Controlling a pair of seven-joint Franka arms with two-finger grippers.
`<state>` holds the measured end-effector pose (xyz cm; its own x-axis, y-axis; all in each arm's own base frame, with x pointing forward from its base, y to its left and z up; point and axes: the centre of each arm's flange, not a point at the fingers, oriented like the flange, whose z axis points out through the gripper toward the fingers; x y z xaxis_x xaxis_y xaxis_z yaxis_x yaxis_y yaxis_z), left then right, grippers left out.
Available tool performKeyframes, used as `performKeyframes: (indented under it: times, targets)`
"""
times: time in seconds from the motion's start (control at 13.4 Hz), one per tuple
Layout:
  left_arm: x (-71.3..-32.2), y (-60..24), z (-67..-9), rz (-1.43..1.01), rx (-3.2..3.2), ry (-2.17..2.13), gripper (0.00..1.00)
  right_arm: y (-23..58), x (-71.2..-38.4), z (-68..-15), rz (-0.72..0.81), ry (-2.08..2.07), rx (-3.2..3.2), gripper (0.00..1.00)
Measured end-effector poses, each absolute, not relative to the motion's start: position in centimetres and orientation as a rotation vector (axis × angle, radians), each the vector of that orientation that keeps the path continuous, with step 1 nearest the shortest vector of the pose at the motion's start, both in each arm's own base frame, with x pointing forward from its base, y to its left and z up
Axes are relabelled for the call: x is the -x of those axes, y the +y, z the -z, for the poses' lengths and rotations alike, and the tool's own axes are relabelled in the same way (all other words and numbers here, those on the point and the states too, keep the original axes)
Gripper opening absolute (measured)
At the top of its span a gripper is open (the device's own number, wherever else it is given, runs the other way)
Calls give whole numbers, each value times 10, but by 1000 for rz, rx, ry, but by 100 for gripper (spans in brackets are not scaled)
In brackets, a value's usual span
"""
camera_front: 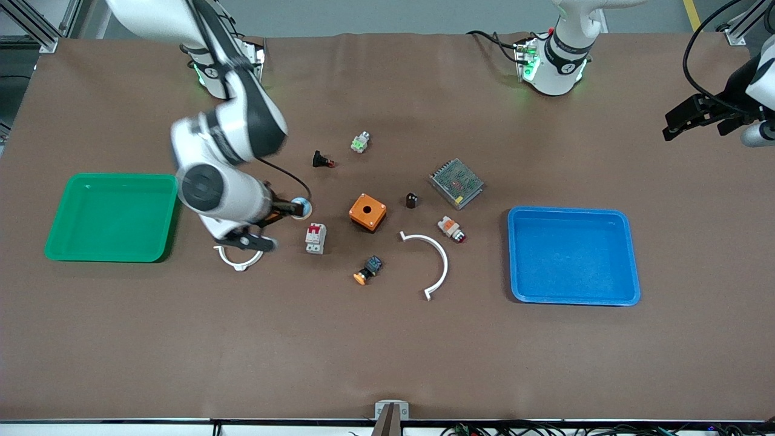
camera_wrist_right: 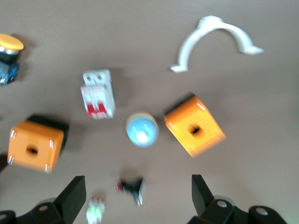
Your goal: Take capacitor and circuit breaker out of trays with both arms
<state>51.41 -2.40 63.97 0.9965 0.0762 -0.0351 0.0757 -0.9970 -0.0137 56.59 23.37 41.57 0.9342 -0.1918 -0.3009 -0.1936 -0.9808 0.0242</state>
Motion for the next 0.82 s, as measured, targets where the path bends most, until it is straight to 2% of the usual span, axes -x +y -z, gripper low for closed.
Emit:
performKeyframes:
  times: [0.22,0.82]
  targets:
    - [-515,-25,-639,-48,3124,-116,100,161,-543,-494,-474,317,3070,100]
    - [-518,-32,-637,-33,3121,-92,100,-22,-520,-527,-328,136,3038,100]
